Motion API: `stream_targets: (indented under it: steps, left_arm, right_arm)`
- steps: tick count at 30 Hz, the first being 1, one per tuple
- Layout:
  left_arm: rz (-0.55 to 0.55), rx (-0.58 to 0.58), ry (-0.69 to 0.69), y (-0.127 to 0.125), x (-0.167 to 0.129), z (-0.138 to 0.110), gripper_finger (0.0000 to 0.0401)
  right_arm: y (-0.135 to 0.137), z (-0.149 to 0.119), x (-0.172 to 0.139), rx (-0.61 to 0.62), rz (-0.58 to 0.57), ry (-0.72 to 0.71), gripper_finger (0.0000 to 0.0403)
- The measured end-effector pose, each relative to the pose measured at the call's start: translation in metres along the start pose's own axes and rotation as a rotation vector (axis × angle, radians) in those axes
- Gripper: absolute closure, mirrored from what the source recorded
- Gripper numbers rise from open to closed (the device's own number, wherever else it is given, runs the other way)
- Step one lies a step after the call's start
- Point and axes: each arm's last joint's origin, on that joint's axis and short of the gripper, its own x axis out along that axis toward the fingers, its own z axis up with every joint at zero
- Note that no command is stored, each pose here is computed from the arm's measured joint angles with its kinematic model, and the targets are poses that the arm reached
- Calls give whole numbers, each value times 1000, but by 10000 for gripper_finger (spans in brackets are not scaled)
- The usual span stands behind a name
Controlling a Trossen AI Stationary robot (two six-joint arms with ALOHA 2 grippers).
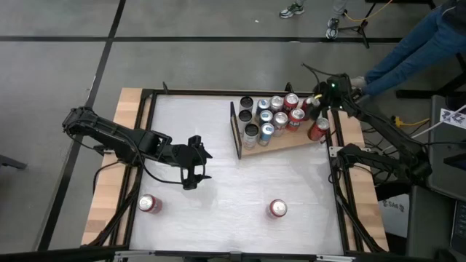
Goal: Place canned beverage on shelf
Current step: Adjust the red soda can on the shelf
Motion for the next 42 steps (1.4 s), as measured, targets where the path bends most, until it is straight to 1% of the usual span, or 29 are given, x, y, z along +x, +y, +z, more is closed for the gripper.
stream_targets:
  steps: [5,8,10,12,15,17,23,28,33,35,38,42]
  left_arm:
    - [0,0,1,0,0,0,59]
    - [0,0,1,0,0,0,59]
    - [0,0,0,0,0,0,59]
    - [0,0,0,0,0,0,59]
    - [0,0,0,0,0,0,59]
    - [0,0,0,0,0,0,59]
    - [0,0,1,0,0,0,59]
    - [0,0,0,0,0,0,59]
    - [0,0,0,0,0,0,59]
    - [0,0,0,0,0,0,59]
    - [0,0,0,0,0,0,59]
    - [-2,-2,-10,0,0,1,59]
  right_arm:
    - [-3,11,-20,4,8,8,54]
    - [-2,14,-31,9,60,33,54]
    - [-1,14,-36,37,112,46,54]
    - [1,14,-40,90,173,55,54]
    - [6,13,-44,117,313,63,54]
    - [8,12,-47,121,373,49,54]
    - [9,8,-65,109,354,-31,54]
    - [14,-2,-91,168,378,-120,54]
    - [22,-15,-118,211,490,-228,54]
    - [24,-21,-129,236,493,-266,55]
    - [28,-34,-140,276,489,-311,67]
    - [35,-52,-140,335,563,-322,100]
